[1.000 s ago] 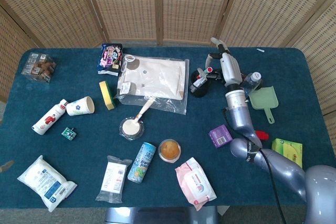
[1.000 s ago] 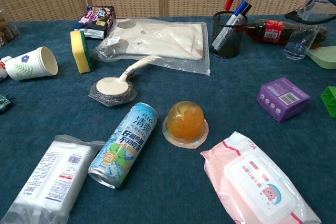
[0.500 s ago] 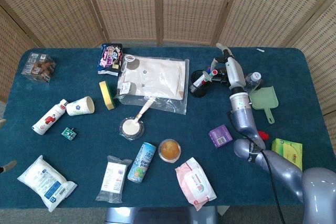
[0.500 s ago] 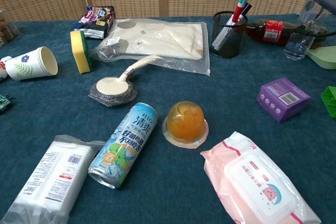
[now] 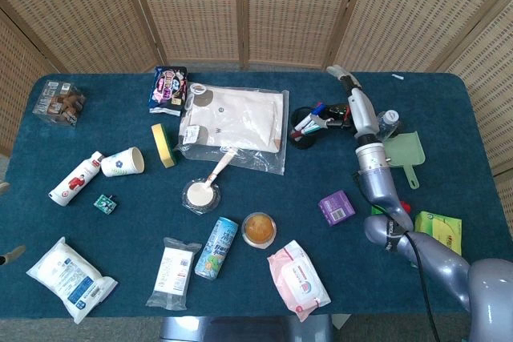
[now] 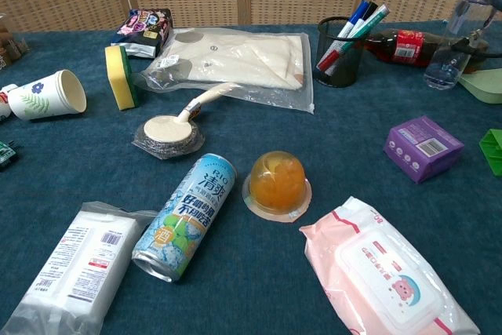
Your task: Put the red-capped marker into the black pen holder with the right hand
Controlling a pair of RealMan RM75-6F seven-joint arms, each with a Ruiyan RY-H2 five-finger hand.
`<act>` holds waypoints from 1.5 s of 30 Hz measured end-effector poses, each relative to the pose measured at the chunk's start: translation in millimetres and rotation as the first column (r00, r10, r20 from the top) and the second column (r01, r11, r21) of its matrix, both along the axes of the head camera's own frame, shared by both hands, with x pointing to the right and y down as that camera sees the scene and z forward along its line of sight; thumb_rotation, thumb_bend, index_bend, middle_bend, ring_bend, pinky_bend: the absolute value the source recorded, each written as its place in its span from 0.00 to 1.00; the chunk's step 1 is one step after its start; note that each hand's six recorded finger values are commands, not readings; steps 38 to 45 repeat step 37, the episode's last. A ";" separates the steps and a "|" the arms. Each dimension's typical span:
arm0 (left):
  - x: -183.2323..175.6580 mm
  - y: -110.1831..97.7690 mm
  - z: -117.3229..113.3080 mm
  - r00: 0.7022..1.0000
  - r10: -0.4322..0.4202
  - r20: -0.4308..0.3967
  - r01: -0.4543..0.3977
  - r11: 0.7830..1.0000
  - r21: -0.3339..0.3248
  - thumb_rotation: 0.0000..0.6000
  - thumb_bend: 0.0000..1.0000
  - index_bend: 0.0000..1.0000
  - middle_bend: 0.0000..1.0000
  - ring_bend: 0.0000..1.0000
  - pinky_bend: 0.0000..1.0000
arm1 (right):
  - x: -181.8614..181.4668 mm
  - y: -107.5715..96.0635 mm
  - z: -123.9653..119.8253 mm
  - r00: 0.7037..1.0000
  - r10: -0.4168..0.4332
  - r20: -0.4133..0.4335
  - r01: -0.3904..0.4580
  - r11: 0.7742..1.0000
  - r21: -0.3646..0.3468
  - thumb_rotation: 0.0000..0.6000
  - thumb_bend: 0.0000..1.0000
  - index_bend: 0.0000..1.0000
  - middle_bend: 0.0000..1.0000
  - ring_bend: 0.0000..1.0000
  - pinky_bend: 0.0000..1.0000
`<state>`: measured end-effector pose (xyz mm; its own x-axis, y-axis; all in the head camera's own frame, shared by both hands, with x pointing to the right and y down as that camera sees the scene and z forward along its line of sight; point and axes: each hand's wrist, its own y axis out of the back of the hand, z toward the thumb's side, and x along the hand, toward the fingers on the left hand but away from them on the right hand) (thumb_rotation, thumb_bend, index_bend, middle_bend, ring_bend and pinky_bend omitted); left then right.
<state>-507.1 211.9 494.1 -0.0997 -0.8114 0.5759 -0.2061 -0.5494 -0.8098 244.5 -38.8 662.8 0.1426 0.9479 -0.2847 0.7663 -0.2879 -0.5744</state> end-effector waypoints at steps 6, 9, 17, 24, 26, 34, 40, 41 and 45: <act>0.4 -0.5 -1.1 1.000 0.005 -0.009 -0.005 1.000 0.003 1.00 0.07 0.00 0.00 0.00 0.00 | -1.7 -1.7 -29.3 0.999 -0.046 -0.006 0.046 0.996 0.081 1.00 0.15 0.12 0.00 0.00 0.02; -0.1 -0.3 -2.8 1.000 0.006 -0.017 -0.006 1.000 0.009 1.00 0.07 0.00 0.00 0.00 0.00 | 2.2 1.8 -47.3 0.994 -0.090 -0.055 0.096 0.989 0.117 1.00 0.11 0.10 0.00 0.00 0.02; -1.9 3.7 -11.2 0.999 0.017 -0.040 -0.016 0.999 0.031 1.00 0.07 0.00 0.00 0.00 0.00 | 34.9 26.2 -83.0 0.899 -0.189 -0.395 0.275 0.946 0.173 1.00 0.07 0.07 0.00 0.00 0.02; 0.0 6.9 -17.2 0.998 0.037 -0.060 -0.034 0.998 0.050 1.00 0.07 0.00 0.00 0.00 0.00 | 78.3 72.5 -107.5 0.728 -0.166 -0.665 0.330 0.935 0.127 1.00 0.07 0.06 0.00 0.00 0.02; 0.4 7.7 -17.9 0.997 0.041 -0.062 -0.038 0.998 0.051 1.00 0.07 0.00 0.00 0.00 0.00 | 91.6 86.4 -113.2 0.682 -0.148 -0.716 0.317 0.943 0.106 1.00 0.07 0.06 0.00 0.00 0.02; 2.1 10.3 -20.2 0.996 0.052 -0.069 -0.048 0.997 0.057 1.00 0.07 0.00 0.00 0.00 0.00 | 152.5 141.8 -132.2 0.576 -0.065 -0.815 0.172 0.984 0.042 1.00 0.04 0.06 0.00 0.00 0.00; 2.6 10.5 -20.3 0.996 0.053 -0.068 -0.049 0.997 0.058 1.00 0.07 0.00 0.00 0.00 0.00 | 161.3 151.1 -133.9 0.581 -0.054 -0.812 0.144 0.989 0.038 1.00 0.04 0.06 0.00 0.00 0.00; 2.6 10.5 -20.3 0.996 0.053 -0.068 -0.049 0.997 0.058 1.00 0.07 0.00 0.00 0.00 0.00 | 161.3 151.1 -133.9 0.581 -0.054 -0.812 0.144 0.989 0.038 1.00 0.04 0.06 0.00 0.00 0.00; 2.6 10.5 -20.3 0.996 0.053 -0.068 -0.049 0.997 0.058 1.00 0.07 0.00 0.00 0.00 0.00 | 161.3 151.1 -133.9 0.581 -0.054 -0.812 0.144 0.989 0.038 1.00 0.04 0.06 0.00 0.00 0.00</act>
